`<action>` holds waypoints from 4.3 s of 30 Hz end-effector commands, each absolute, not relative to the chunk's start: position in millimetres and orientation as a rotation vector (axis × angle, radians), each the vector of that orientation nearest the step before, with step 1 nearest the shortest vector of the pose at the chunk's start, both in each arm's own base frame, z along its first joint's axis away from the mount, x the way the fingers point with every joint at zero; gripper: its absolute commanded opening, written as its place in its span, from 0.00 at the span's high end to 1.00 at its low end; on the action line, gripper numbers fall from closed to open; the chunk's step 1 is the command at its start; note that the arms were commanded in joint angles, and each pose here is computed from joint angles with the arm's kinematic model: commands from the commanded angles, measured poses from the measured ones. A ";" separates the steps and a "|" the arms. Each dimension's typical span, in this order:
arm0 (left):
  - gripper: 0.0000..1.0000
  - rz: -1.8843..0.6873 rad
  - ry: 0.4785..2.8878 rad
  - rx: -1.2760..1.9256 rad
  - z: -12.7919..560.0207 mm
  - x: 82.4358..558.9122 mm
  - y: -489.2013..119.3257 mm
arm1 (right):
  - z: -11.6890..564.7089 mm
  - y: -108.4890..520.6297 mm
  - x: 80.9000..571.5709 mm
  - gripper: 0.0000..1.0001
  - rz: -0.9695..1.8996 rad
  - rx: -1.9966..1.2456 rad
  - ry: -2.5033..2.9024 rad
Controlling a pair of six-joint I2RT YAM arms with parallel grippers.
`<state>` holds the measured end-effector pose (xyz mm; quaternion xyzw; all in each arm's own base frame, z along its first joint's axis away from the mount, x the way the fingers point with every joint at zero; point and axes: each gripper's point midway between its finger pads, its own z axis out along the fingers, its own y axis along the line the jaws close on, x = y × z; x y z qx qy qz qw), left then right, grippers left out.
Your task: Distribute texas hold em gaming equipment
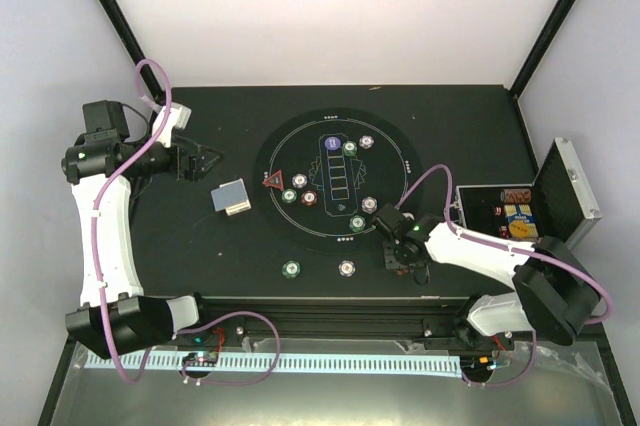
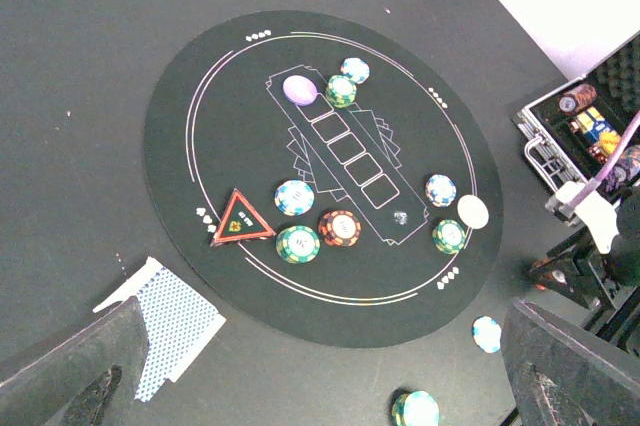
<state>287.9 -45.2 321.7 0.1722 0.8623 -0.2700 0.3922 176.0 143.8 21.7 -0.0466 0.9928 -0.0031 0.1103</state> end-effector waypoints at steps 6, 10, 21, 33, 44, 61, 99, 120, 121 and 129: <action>0.01 -0.662 2.158 0.453 331.5 285.8 -45.1 | 19.8 140.0 178.7 0.58 -0.039 -0.117 2.905; 0.01 -0.653 2.161 0.454 330.2 285.1 -44.5 | 23.7 139.6 180.4 0.63 -0.046 -0.117 2.898; 0.01 -0.652 2.163 0.452 331.4 286.6 -43.8 | 85.1 148.1 219.1 0.72 -0.035 -0.125 2.781; 0.01 -0.660 2.172 0.442 332.3 288.1 -43.2 | 120.5 158.8 411.1 0.75 -0.017 0.010 2.684; 0.01 -0.638 2.184 0.449 327.3 289.8 -40.5 | 68.5 141.5 524.5 0.76 -0.084 0.120 2.745; 0.01 -0.709 2.189 0.439 312.3 297.6 -42.8 | 28.0 138.5 558.4 0.69 -0.014 0.154 2.762; 0.01 -0.729 2.188 0.491 311.6 275.0 -52.5 | 74.5 158.4 222.6 0.25 0.066 -0.054 2.795; 0.01 -0.736 2.150 0.490 328.3 276.4 -54.8 | 13.3 144.5 176.9 0.27 -0.067 -0.095 2.878; 0.01 -0.737 2.150 0.490 328.1 276.7 -54.8 | 12.7 143.9 176.3 0.27 -0.067 -0.094 2.878; 0.01 -0.730 2.158 0.487 325.0 278.1 -53.4 | 9.3 142.9 173.0 0.37 -0.060 -0.094 2.890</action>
